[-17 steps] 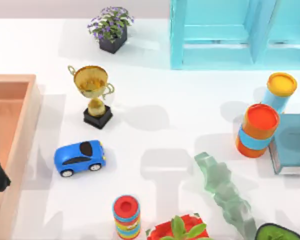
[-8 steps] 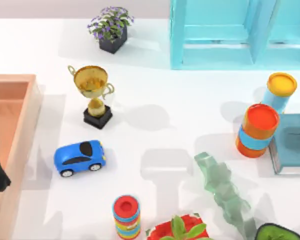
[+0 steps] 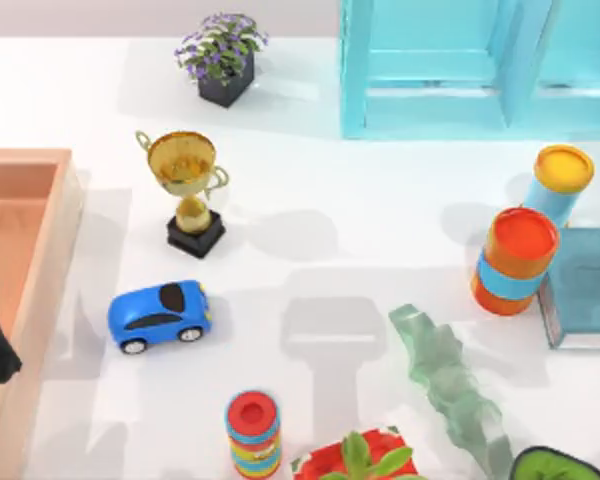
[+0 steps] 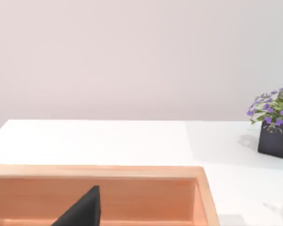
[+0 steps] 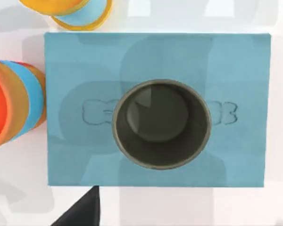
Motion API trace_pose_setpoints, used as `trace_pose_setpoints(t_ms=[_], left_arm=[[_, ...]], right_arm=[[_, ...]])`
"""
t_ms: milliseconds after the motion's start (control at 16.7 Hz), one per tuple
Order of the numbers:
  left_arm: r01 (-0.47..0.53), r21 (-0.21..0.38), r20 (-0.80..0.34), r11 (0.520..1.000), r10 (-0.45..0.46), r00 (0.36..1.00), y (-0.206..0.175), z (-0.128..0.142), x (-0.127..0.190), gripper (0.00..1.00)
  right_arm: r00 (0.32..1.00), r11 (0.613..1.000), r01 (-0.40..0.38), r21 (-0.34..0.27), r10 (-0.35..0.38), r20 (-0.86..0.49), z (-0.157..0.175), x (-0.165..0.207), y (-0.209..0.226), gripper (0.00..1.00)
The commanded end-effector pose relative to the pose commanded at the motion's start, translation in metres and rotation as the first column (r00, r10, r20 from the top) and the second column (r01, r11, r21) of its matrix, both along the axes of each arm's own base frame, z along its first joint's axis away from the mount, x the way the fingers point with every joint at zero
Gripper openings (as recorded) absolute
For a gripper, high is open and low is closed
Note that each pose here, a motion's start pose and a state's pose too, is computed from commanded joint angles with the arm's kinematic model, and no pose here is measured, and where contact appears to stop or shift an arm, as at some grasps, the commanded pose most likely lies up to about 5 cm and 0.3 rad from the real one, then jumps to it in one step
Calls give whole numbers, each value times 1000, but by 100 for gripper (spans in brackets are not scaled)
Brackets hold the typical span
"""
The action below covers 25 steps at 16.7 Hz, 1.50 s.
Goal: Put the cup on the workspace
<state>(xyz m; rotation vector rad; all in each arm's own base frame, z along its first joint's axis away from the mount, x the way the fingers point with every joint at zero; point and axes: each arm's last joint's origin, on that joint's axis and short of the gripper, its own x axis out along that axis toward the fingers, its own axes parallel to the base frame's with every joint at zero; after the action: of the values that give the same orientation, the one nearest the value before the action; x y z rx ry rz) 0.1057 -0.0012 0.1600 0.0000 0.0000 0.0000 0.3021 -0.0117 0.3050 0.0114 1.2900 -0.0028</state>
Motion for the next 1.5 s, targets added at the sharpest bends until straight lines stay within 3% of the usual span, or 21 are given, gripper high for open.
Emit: trace_pose_setpoints(t_ms=[240, 420, 840, 1320, 1500], left_arm=[[0, 0, 0, 1000, 0, 1000, 0, 0, 0, 100], [0, 0, 0, 1000, 0, 1000, 0, 0, 0, 100], [0, 0, 0, 1000, 0, 1000, 0, 0, 0, 100], [0, 0, 0, 1000, 0, 1000, 0, 0, 0, 100], [0, 0, 0, 1000, 0, 1000, 0, 0, 0, 100]], right_arm=[[979, 1000, 1, 5, 0, -203, -16, 40, -4, 100], [962, 1000, 2, 4, -1, -274, -24, 51, -6, 100], [961, 1000, 0, 4, 1, -277, -29, 52, -4, 100], [962, 1000, 2, 4, -1, -274, -114, 53, -5, 100], [960, 1000, 2, 4, -1, -278, -124, 51, -5, 100]])
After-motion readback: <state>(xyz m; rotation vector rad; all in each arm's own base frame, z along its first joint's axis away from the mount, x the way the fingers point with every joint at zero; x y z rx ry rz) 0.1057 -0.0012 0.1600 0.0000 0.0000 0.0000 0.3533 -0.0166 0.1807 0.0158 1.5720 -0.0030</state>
